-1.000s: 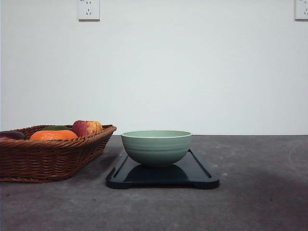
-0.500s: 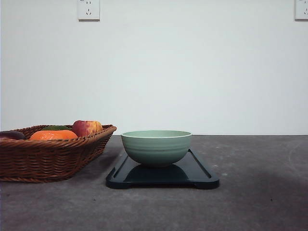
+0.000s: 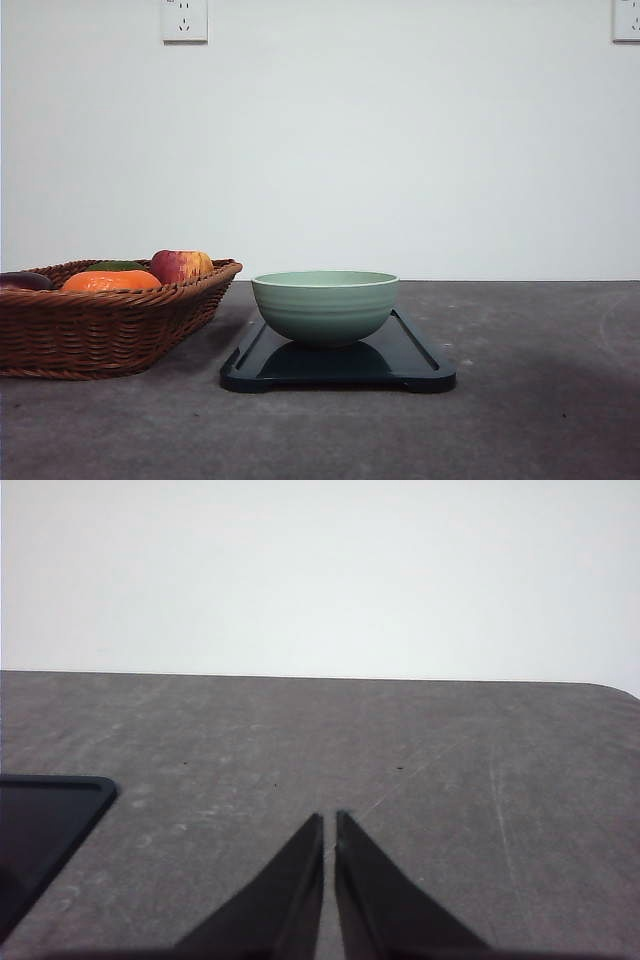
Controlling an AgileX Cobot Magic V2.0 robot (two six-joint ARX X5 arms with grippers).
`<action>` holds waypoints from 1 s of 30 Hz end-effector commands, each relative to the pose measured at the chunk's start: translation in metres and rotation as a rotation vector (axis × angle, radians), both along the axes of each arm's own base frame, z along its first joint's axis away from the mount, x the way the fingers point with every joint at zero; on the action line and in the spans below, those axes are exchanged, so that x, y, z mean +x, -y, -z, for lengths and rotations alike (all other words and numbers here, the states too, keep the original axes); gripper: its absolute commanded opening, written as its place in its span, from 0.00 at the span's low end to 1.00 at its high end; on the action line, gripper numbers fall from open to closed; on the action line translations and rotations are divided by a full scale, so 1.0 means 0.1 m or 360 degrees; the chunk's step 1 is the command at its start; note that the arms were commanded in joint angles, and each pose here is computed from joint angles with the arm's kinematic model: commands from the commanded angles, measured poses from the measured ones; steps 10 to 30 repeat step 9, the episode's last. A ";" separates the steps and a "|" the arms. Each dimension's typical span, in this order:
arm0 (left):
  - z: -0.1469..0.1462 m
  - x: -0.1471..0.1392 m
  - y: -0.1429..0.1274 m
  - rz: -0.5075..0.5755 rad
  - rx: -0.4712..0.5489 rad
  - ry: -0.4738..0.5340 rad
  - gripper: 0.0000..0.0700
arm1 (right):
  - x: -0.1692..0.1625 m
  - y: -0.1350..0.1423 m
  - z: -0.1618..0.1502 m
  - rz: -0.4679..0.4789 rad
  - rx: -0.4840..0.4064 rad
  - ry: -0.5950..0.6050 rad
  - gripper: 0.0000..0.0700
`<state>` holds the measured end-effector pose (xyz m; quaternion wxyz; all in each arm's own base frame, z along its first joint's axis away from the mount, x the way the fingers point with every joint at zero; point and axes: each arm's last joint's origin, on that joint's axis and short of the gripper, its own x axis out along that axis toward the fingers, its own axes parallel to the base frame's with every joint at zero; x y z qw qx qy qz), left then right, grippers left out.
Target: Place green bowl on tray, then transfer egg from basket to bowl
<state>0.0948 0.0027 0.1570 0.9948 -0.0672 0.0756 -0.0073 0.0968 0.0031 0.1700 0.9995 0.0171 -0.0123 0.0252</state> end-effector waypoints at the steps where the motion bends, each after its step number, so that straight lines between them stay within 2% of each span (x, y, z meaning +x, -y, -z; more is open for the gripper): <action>1: 0.07 0.01 0.00 -0.0005 -0.0012 -0.0040 0.03 | 0.00 0.00 0.01 0.0001 0.0017 0.0007 0.02; 30: 0.07 0.01 0.00 -0.0005 -0.0012 -0.0040 0.03 | 0.00 0.00 0.01 0.0001 0.0017 0.0007 0.02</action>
